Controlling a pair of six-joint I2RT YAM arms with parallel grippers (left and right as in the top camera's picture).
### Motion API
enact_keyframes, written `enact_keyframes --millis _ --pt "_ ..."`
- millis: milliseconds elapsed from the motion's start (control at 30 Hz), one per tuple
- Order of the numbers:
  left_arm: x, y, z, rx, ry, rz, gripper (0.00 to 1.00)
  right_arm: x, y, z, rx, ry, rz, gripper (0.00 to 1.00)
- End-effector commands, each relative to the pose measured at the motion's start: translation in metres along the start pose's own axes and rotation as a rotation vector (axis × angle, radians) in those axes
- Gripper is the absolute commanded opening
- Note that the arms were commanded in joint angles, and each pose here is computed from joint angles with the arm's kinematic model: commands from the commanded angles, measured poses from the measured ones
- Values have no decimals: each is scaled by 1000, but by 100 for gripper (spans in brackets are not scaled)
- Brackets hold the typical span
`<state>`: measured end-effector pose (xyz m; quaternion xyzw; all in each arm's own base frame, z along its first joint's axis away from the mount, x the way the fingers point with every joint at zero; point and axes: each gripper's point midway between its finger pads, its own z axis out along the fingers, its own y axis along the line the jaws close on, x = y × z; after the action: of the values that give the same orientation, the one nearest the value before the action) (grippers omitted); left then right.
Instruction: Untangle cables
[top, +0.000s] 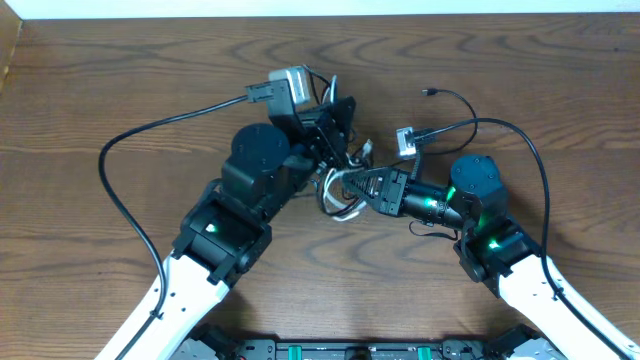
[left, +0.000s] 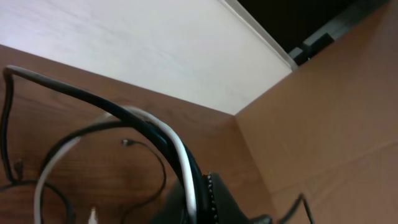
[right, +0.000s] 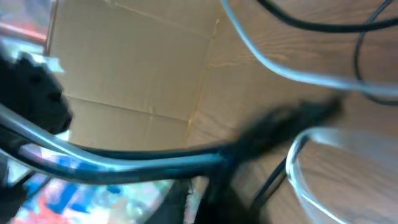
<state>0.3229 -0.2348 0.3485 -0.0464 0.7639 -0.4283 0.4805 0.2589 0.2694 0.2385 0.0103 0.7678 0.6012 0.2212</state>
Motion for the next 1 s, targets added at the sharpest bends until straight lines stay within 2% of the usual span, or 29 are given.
enact_keyframes --millis 0,200,633,967 --pt "-1 -5 -1 11 -8 2 8 -5 -8 0 47 -36 -39 1" --pt "-17 12 -2 -43 -53 57 8 -9 -41 -9 172 -54 8 1" --pt "-53 60 -20 -180 -132 24 8 -22 -106 -51 396 -93 134 1" --pt "-79 68 -47 -210 -215 16 7 -22 -153 -89 604 -147 242 1"
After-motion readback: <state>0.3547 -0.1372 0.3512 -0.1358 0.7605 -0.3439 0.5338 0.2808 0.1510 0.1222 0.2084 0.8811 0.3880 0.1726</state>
